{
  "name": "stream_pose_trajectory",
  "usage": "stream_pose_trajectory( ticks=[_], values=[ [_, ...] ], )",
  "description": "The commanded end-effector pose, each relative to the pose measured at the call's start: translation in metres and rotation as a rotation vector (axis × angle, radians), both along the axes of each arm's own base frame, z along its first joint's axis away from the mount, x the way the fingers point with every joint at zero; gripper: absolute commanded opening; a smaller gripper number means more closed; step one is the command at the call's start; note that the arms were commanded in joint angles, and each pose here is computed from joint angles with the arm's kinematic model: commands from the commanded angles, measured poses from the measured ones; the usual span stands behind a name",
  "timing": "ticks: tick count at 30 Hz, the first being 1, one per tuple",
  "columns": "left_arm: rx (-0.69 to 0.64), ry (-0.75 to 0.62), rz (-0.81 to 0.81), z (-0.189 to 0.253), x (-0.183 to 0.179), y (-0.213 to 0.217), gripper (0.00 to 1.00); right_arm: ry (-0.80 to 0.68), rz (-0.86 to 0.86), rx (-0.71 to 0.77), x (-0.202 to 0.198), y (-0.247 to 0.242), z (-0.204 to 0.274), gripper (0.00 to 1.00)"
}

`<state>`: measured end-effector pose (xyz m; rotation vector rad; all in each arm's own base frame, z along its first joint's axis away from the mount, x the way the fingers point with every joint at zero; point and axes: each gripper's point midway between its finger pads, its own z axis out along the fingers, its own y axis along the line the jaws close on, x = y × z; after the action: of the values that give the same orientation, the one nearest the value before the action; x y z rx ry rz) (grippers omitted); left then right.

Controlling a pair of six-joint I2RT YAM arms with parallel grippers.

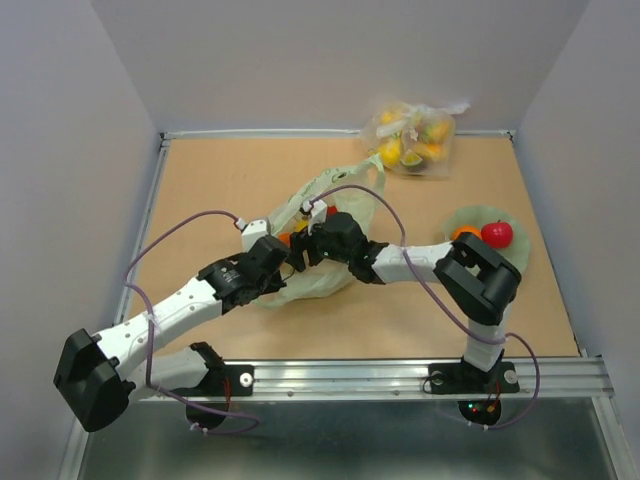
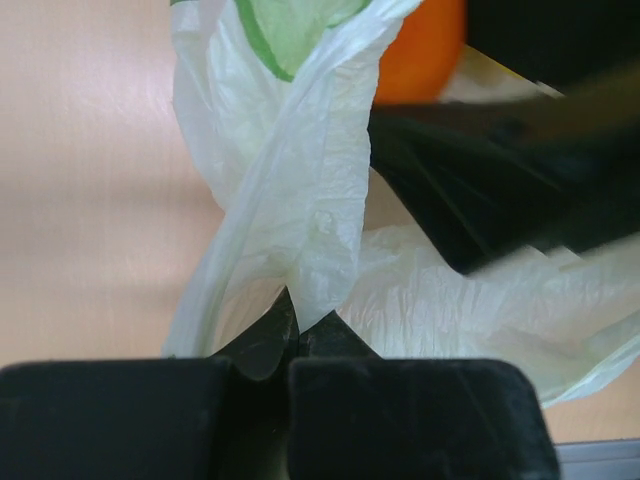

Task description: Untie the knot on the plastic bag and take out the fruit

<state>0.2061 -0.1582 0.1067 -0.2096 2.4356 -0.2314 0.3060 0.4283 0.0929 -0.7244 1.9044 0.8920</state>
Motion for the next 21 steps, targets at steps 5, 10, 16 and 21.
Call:
stream_pose_trajectory(
  ticks=[5,10,16,21],
  values=[
    [0.053,-0.112,0.027,0.024,0.037,0.012,0.0,-0.071,-0.057,0.049,-0.018,-0.036,0.079,0.01],
    [0.105,-0.118,0.028,0.019,0.046,0.018,0.0,-0.076,-0.137,0.024,-0.028,-0.071,0.107,0.0],
    [0.165,-0.15,0.039,0.017,0.058,0.03,0.0,-0.03,-0.413,-0.092,-0.03,-0.144,0.11,0.0],
    [0.195,-0.17,0.039,0.018,0.066,0.037,0.0,0.07,-0.722,-0.172,-0.026,-0.228,0.09,0.0]
  ],
)
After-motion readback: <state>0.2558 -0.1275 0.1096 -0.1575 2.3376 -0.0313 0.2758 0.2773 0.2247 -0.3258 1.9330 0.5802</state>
